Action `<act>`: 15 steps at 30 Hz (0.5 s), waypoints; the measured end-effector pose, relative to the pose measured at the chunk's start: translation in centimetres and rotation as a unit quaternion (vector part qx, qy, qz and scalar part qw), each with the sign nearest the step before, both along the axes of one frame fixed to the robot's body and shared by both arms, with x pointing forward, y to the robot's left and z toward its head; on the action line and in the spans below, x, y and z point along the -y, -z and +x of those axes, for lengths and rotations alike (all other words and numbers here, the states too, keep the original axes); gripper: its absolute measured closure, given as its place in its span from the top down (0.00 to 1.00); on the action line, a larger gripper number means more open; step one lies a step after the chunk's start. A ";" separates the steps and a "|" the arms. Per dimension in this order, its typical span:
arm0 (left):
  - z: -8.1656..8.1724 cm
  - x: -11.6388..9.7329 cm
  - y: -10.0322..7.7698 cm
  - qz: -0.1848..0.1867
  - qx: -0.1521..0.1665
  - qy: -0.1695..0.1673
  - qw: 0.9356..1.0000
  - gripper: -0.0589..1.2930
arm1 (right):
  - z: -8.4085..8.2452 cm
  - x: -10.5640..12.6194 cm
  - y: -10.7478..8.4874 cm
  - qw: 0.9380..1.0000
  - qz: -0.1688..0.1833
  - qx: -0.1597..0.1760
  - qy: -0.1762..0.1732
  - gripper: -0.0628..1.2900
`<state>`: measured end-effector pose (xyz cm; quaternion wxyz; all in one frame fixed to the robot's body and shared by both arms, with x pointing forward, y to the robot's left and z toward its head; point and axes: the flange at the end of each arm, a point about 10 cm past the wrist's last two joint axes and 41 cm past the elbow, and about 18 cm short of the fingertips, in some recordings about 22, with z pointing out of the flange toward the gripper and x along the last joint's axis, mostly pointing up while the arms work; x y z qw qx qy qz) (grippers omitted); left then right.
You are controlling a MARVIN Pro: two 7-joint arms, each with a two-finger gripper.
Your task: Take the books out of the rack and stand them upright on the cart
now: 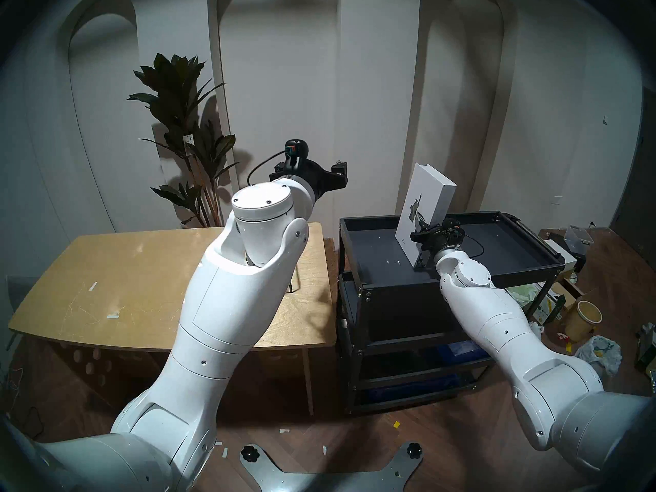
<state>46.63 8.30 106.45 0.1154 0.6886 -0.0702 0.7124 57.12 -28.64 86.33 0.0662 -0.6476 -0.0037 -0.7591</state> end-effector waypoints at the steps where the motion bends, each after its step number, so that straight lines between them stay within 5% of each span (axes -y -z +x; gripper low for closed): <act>1: 0.0 0.0 0.0 0.000 0.000 0.000 1.000 0.96 | 0.0 0.0 0.0 1.000 -0.001 0.000 0.000 0.45; 11: -0.1 -0.1 0.1 0.000 -0.005 -0.004 1.000 0.96 | -0.6 -0.3 1.4 1.000 -0.007 -0.014 -0.004 0.48; 15: -0.1 -0.1 0.2 0.000 -0.006 -0.005 1.000 0.96 | -0.6 -0.2 1.4 1.000 -0.002 -0.013 -0.005 0.66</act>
